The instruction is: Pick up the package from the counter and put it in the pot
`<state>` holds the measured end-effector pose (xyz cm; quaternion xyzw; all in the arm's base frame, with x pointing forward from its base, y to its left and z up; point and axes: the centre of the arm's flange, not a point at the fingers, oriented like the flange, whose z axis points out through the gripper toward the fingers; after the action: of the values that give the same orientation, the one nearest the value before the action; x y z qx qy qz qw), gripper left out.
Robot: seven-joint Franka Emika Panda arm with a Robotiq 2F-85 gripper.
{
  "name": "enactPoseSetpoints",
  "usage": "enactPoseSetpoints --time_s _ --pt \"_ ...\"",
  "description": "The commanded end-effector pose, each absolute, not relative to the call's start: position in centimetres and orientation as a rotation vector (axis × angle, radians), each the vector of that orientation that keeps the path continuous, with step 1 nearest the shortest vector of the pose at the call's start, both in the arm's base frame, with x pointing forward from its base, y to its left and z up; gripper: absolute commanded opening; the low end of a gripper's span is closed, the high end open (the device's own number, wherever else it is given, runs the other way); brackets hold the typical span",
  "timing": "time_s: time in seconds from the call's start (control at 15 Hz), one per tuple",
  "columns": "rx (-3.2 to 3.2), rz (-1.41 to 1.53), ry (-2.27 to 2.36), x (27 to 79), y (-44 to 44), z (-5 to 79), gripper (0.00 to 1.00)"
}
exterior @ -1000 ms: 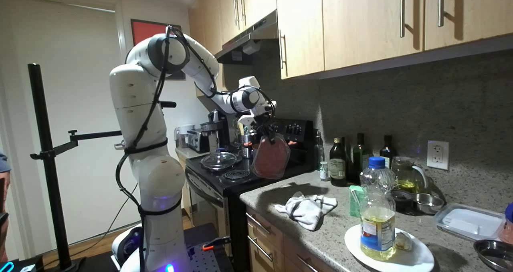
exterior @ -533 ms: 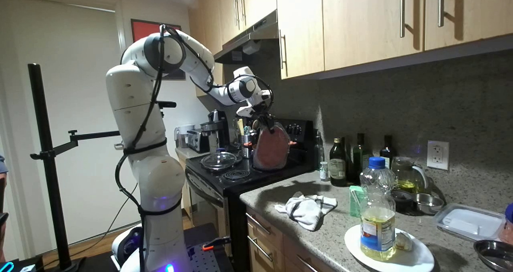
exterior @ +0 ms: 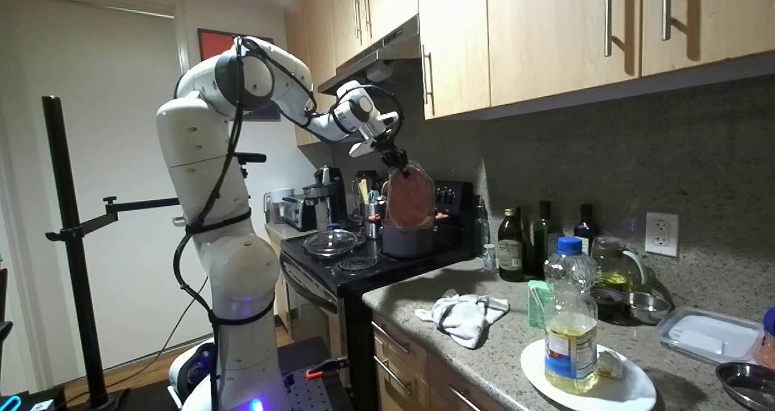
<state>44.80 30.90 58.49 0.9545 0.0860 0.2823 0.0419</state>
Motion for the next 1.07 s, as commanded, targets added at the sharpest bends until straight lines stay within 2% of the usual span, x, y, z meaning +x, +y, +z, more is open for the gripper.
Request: enactPoseSetpoints --time_s 0.0,0.2,0.27,0.67,0.73,1.0 --pt "2.854 0.925 0.295 45.2 32.9 61.8 0.05" --pt "2.817 0.963 0.341 45.1 33.7 62.6 0.05" --pt "2.849 0.935 0.333 44.4 32.7 61.0 0.18" --pt "2.841 0.942 0.346 44.7 33.1 61.1 0.18" --pt "2.841 0.942 0.346 44.7 33.1 61.1 0.05" --pt "2.831 0.936 0.432 47.5 34.3 60.9 0.05"
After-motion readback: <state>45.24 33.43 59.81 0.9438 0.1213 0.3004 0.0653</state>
